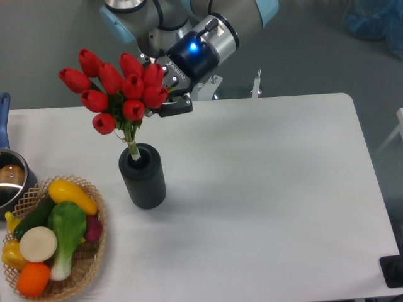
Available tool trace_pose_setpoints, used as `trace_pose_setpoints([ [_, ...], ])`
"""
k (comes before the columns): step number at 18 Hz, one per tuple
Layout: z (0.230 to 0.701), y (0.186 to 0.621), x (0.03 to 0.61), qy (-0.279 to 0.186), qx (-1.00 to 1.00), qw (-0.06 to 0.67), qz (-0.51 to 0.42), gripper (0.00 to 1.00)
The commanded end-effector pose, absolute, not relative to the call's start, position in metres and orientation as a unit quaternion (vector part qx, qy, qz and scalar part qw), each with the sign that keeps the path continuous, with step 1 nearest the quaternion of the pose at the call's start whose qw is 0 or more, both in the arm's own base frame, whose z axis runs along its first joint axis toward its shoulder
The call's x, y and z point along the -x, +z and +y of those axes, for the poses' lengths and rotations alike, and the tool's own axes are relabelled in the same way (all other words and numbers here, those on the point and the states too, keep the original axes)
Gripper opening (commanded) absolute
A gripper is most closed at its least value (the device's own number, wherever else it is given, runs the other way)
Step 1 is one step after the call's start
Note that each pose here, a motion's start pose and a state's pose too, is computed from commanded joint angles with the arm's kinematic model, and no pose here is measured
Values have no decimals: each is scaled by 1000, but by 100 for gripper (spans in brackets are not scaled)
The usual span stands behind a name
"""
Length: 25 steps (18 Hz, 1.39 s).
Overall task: Insert the flowers into the vase
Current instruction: 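Lower the tulip stems down into the black vase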
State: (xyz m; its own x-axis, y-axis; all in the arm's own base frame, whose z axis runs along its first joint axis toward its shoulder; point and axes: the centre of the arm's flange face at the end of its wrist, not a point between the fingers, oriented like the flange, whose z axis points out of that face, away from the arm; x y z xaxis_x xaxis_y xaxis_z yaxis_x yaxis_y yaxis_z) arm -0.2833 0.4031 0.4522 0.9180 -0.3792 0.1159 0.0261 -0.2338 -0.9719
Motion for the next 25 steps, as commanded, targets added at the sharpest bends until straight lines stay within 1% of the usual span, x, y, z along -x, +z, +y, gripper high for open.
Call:
trace_pose_setpoints([
  [11, 392, 418, 276, -154, 767, 609, 129, 0],
  [16, 392, 411, 275, -153, 768, 607, 132, 0],
  [25, 393, 372, 276, -147, 769, 603, 153, 1],
])
